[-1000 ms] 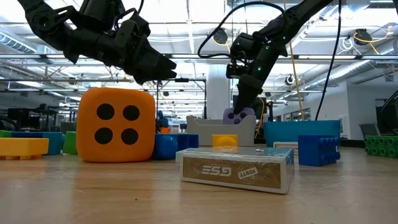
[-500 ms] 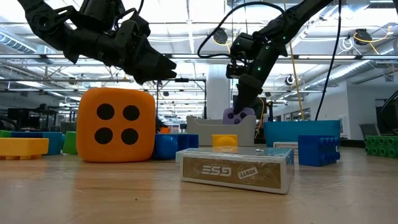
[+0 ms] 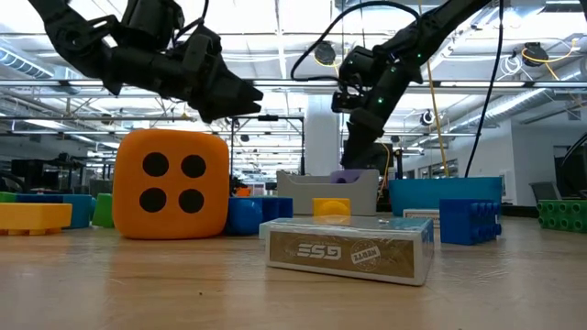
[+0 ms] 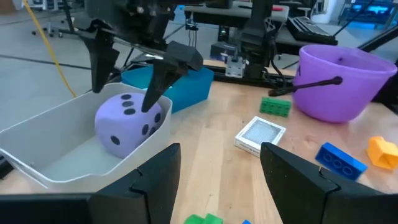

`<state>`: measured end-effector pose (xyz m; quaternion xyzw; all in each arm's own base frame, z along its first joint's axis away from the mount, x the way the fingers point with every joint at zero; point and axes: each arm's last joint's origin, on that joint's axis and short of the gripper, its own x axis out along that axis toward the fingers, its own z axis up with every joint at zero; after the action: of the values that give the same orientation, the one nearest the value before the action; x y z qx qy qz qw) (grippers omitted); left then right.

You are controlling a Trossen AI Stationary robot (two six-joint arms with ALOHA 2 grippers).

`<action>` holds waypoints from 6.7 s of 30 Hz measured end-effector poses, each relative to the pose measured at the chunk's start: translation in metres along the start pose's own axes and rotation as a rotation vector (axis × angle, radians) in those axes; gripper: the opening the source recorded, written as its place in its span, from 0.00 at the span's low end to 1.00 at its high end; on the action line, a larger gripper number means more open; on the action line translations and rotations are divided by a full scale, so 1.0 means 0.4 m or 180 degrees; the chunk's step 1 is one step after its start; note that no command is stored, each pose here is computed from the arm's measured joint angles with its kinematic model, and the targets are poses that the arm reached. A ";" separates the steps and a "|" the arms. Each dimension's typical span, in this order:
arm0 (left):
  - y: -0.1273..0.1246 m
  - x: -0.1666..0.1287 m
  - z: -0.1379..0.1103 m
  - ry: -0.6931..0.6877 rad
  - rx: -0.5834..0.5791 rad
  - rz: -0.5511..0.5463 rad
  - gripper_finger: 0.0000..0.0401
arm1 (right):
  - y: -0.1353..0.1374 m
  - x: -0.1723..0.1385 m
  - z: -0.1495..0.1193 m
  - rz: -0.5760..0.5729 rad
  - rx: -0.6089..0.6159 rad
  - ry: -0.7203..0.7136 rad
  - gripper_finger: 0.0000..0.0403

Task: Pick & Place Toys
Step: Put the green gamepiece into the black bin

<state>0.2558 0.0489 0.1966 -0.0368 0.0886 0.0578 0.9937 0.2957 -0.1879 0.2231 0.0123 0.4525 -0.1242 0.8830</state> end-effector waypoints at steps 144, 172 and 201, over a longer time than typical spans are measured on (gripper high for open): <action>-0.021 -0.120 0.054 0.0315 0.0058 -0.0079 0.57 | 0.285 0.218 -0.040 0.0335 -0.0222 -0.0570 0.58; -0.022 -0.119 0.058 0.0263 0.0012 -0.0079 0.57 | 0.335 0.224 -0.055 0.0257 -0.0330 -0.0591 0.38; 0.049 -0.002 -0.033 0.0307 -0.0995 0.0624 0.57 | 0.350 0.065 0.017 0.0258 -0.0588 -0.1139 0.15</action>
<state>0.2502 0.0670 0.1824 -0.1846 0.1293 0.1655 0.9601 0.3479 -0.0586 0.1937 -0.0728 0.2970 -0.0468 0.9509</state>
